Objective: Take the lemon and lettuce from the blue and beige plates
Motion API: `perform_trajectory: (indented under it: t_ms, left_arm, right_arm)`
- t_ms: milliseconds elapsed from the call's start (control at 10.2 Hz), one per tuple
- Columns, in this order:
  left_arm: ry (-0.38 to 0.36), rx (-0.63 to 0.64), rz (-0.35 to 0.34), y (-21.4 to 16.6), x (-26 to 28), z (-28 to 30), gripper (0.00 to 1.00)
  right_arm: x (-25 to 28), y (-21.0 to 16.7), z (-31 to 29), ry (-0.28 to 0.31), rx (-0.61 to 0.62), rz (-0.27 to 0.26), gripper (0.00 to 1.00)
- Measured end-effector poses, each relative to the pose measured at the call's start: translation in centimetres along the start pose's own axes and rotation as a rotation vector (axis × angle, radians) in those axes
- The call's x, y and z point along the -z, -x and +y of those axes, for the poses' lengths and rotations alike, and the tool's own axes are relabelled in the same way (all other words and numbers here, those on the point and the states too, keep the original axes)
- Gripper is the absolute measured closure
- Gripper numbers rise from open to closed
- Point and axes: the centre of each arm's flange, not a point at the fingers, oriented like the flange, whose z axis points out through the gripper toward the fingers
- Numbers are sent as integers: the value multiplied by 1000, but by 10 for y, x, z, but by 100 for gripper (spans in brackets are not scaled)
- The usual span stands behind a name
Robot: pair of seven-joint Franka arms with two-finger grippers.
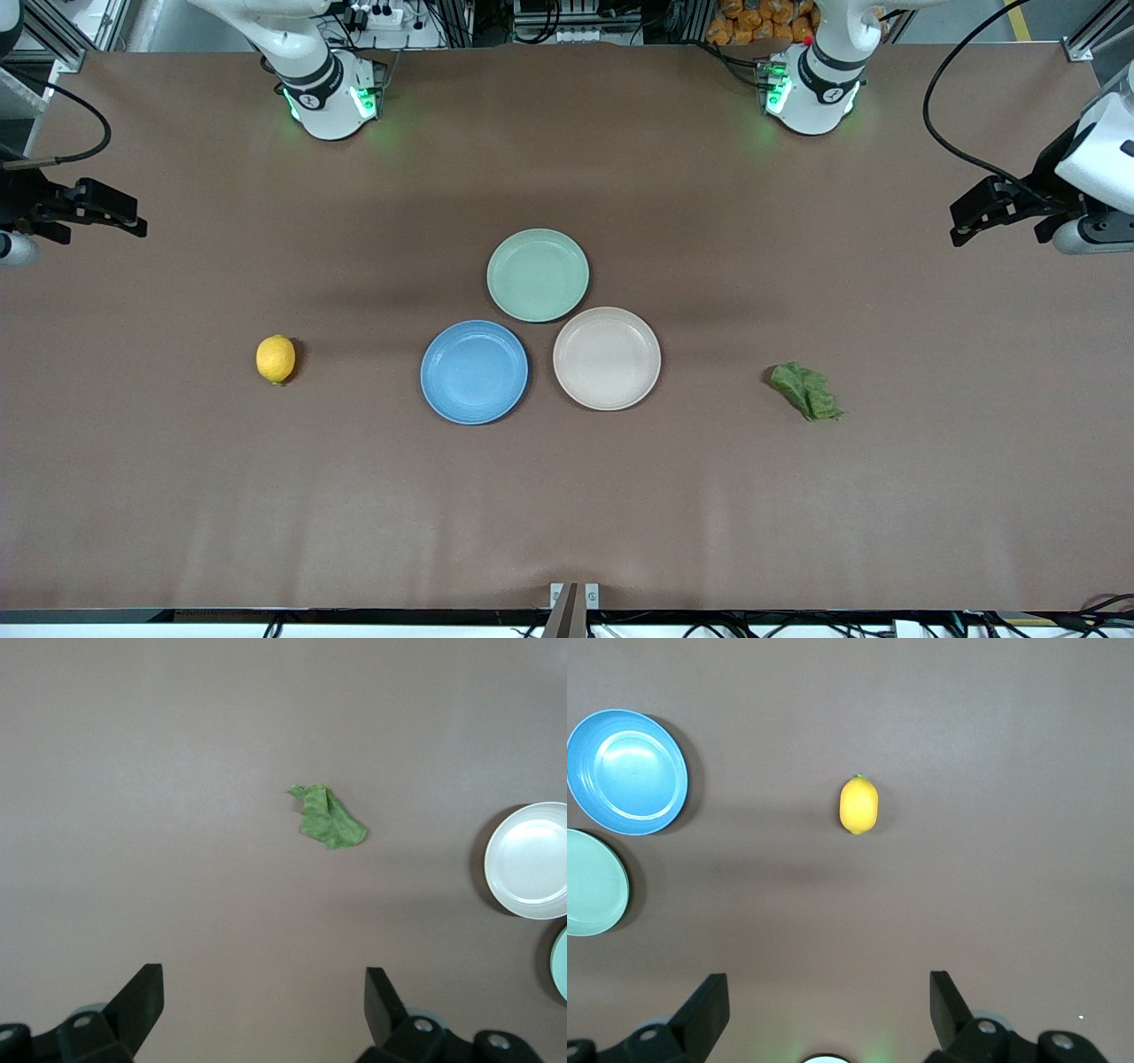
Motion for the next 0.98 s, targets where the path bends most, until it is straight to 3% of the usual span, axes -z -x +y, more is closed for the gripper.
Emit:
perform_trajectory:
  t_ms: [980]
  left_arm:
    - [0,9,3,-2,-2,-5,0]
  right_arm:
    - [-2,1,-15,2,-41,-22,0]
